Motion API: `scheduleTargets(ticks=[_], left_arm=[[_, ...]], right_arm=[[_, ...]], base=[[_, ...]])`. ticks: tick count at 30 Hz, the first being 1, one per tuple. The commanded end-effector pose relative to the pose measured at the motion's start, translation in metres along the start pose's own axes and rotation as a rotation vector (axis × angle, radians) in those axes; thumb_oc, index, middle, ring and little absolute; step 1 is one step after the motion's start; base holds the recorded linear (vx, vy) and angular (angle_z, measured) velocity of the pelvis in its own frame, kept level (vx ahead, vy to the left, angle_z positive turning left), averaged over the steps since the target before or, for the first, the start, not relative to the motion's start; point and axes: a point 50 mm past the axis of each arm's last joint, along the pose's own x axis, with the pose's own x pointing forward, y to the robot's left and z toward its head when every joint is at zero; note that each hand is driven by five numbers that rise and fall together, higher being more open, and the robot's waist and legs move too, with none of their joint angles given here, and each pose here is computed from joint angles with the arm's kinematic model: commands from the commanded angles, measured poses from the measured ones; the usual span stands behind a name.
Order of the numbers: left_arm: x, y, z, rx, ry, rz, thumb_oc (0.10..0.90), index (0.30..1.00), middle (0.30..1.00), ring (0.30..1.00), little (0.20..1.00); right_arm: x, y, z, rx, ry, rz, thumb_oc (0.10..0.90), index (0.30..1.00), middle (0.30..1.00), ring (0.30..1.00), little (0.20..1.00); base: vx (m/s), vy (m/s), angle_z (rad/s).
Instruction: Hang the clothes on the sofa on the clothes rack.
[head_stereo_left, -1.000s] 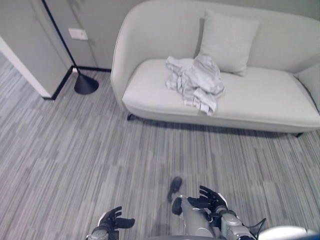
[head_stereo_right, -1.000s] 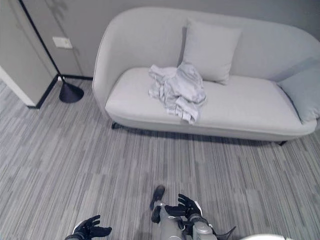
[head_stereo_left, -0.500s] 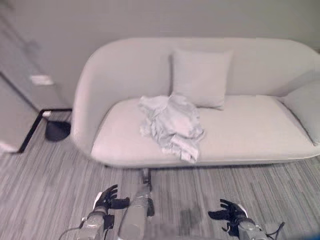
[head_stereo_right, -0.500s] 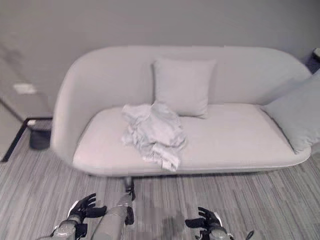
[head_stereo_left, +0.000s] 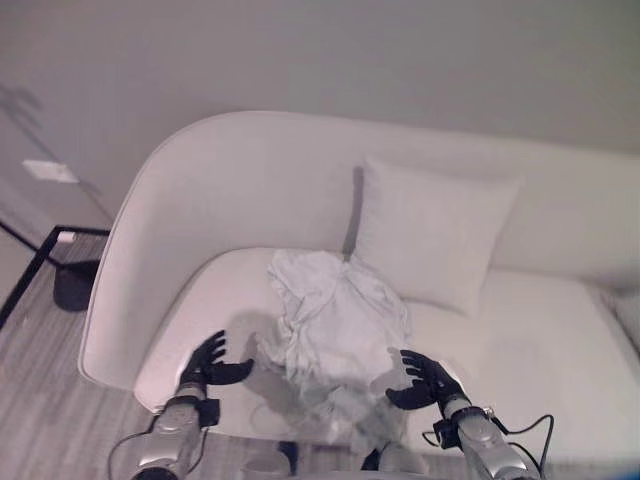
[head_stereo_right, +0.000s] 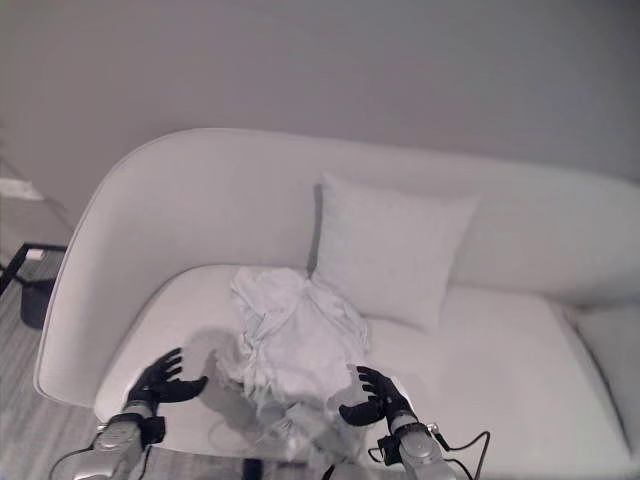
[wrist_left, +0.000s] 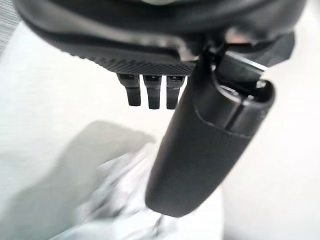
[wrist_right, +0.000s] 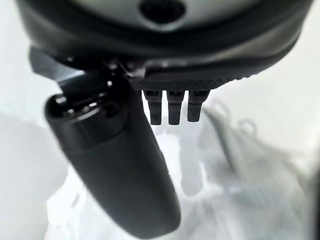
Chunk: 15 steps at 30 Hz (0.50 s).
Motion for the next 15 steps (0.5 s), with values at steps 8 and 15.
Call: scheduleTargets(ticks=[8,15], left_arm=[[-0.013,-0.025,0.048,-0.027,-0.267,-0.141,0.8,0.9,0.9,0.9,0.9],[-0.012,-0.045,0.14,0.001,-0.584,-0.232,0.8,0.9,0.9,0.9,0.9]], right_arm=[[-0.011,-0.056,0.014,-0.026,-0.1,-0.184,0.8,0.9,0.9,0.9,0.9],[0.01,-0.055,0.05,-0.133,-0.158,-0.141,0.8,0.9,0.9,0.9,0.9]], base=[[0.06,-0.03,0.03],[0.04,0.009,-0.02]])
